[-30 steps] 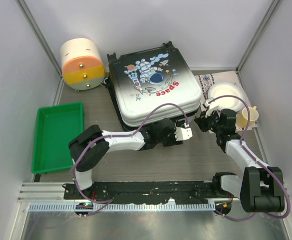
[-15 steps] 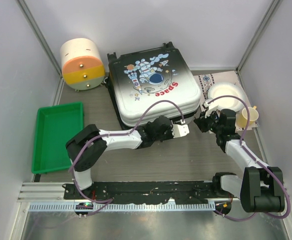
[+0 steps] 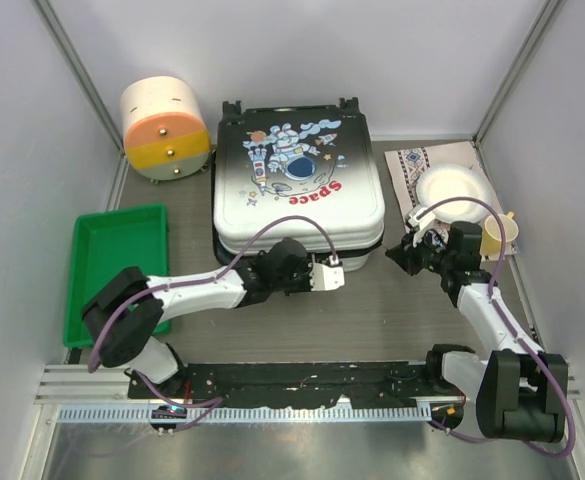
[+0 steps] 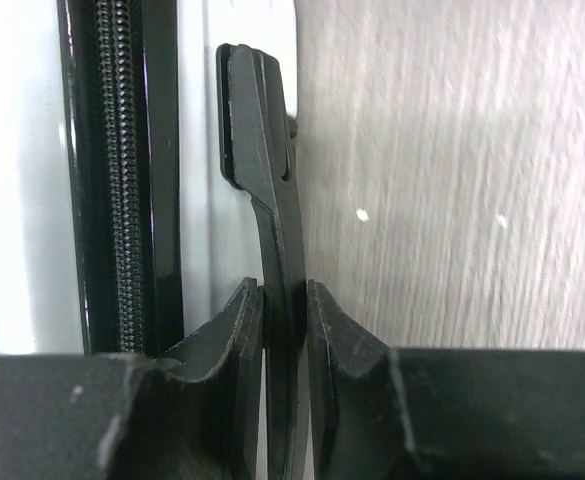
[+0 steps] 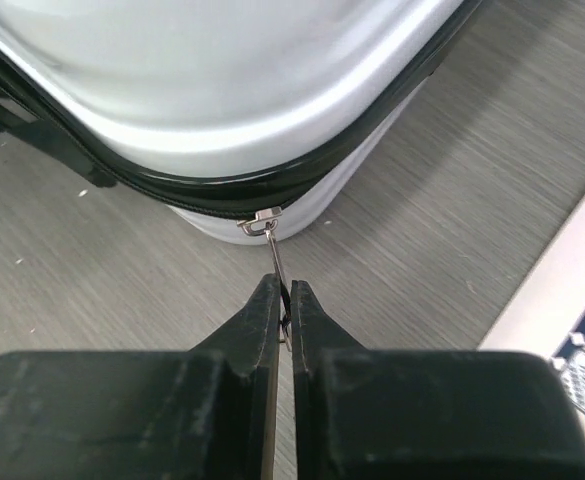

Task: Open, take out, and arrange the luggage

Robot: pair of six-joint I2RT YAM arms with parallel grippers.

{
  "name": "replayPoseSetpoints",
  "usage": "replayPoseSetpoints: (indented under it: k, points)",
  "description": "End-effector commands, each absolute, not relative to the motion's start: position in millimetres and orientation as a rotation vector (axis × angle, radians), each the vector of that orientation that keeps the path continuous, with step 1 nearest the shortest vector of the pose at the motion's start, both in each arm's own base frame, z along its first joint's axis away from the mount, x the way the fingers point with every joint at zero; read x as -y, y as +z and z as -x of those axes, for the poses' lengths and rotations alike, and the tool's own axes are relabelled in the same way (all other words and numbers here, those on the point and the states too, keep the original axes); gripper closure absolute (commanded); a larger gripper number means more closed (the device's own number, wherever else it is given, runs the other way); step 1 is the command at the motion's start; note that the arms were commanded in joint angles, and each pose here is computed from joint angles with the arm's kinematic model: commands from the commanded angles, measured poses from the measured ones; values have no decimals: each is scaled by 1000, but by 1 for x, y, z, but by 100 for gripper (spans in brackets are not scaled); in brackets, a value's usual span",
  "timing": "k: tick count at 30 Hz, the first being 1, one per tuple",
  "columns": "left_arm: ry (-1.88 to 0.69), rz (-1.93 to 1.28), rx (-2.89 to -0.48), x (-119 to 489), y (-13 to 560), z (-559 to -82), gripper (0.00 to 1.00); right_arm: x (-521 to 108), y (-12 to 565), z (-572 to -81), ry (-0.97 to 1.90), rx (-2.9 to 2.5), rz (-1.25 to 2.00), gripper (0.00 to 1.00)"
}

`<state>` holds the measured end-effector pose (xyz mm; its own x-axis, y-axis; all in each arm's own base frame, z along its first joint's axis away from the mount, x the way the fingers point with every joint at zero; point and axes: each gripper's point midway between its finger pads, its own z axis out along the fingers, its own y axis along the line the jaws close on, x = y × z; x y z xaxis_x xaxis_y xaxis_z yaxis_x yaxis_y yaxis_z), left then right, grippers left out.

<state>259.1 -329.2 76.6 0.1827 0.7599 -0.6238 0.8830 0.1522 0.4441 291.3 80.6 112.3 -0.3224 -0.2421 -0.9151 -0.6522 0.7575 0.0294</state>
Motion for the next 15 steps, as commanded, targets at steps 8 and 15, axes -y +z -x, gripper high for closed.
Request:
replayPoseSetpoints:
  k: [8,15]
  points:
    - [120,-1983,-1855,165,15,-242,100,-51,131,-357,394,-1843,645,99]
    - [110,-2019,-1851,161,7,-241,100,-52,144,-403,417,-1803,614,99]
